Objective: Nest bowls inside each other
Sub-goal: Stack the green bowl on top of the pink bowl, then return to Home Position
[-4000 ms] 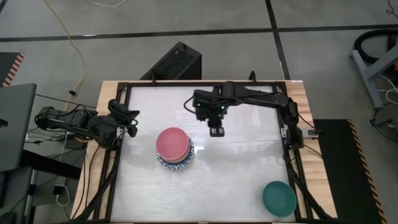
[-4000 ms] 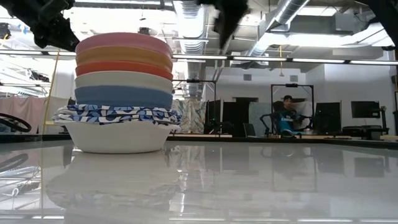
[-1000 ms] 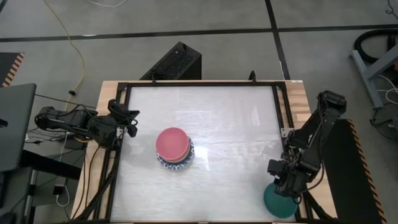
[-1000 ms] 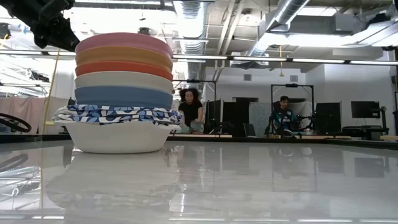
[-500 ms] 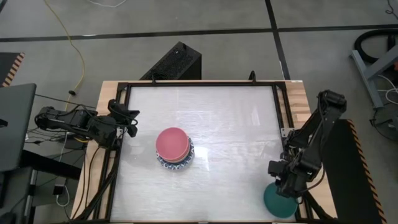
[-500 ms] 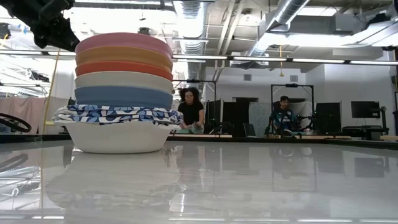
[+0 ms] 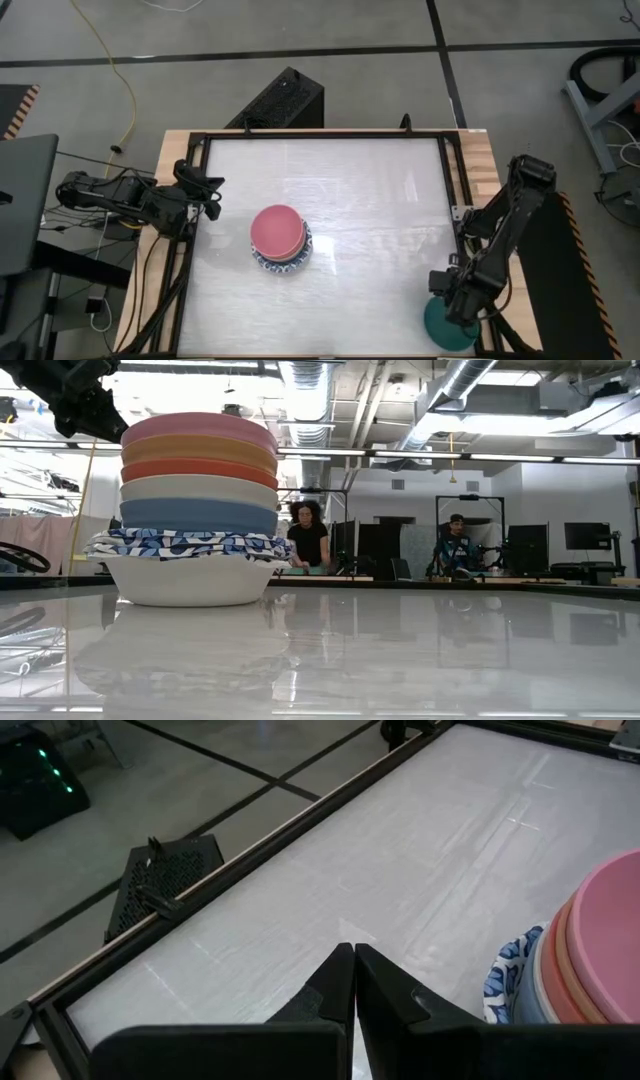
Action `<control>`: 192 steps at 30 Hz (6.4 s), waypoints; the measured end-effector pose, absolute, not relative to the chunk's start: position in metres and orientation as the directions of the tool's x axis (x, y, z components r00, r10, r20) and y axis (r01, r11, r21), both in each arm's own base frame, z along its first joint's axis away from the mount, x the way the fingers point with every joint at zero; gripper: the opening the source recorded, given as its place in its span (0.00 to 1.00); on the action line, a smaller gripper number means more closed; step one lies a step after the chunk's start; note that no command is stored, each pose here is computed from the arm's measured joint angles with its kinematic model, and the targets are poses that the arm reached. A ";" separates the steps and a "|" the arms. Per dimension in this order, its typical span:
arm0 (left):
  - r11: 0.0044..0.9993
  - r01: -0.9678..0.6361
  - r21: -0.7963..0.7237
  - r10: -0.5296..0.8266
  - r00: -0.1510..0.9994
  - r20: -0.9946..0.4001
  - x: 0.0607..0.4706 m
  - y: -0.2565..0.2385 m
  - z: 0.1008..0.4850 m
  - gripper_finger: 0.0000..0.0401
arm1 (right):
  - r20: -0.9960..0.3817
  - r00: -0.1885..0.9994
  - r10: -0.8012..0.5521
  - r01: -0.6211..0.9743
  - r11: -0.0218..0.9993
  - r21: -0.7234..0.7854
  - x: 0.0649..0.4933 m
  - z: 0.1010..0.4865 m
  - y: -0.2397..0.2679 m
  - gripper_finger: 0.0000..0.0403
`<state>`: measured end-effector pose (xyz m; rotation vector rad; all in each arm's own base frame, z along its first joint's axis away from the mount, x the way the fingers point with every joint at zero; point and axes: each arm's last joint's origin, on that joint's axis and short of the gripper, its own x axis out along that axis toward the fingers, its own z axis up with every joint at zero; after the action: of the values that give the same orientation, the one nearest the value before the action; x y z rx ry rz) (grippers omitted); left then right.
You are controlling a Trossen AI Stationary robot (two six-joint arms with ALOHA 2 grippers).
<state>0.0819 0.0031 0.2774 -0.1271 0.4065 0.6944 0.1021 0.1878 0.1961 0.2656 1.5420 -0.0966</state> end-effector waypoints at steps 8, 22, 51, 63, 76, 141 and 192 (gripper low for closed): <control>0.764 -0.644 0.020 0.596 0.694 -0.405 0.082 0.003 0.277 0.00 | -0.991 -0.074 0.109 0.282 0.956 0.085 0.112 0.187 0.186 0.27; 0.764 -0.644 0.020 0.596 0.694 -0.405 0.082 0.003 0.277 0.00 | -0.978 -0.005 0.207 0.357 0.914 0.191 0.160 0.204 0.157 0.02; 0.768 -0.640 0.017 0.590 0.697 -0.408 0.082 0.003 0.277 0.00 | -0.893 0.441 0.092 0.225 0.951 0.209 0.260 0.306 -0.034 0.02; 0.768 -0.640 0.018 0.590 0.697 -0.408 0.082 0.003 0.277 0.00 | -0.897 0.431 0.095 0.045 0.991 0.126 0.328 0.325 -0.067 0.02; 0.768 -0.640 0.017 0.590 0.697 -0.408 0.082 0.003 0.277 0.00 | -0.895 0.435 0.094 -0.110 0.993 0.051 0.390 0.361 -0.080 0.02; 0.746 -0.665 0.016 0.616 0.682 -0.393 0.081 0.004 0.278 0.00 | -0.721 0.649 0.243 -0.405 0.913 -0.056 0.476 0.320 -0.072 0.22; 0.960 -0.251 0.121 0.277 0.906 -0.320 0.191 -0.037 0.277 0.00 | -0.572 0.785 0.240 -0.391 0.907 -0.155 0.333 0.480 -0.040 0.42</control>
<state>0.1905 -0.0370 0.2767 0.0774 0.3413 0.2730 0.3327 -0.0401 0.4804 -0.2730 0.5755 0.3447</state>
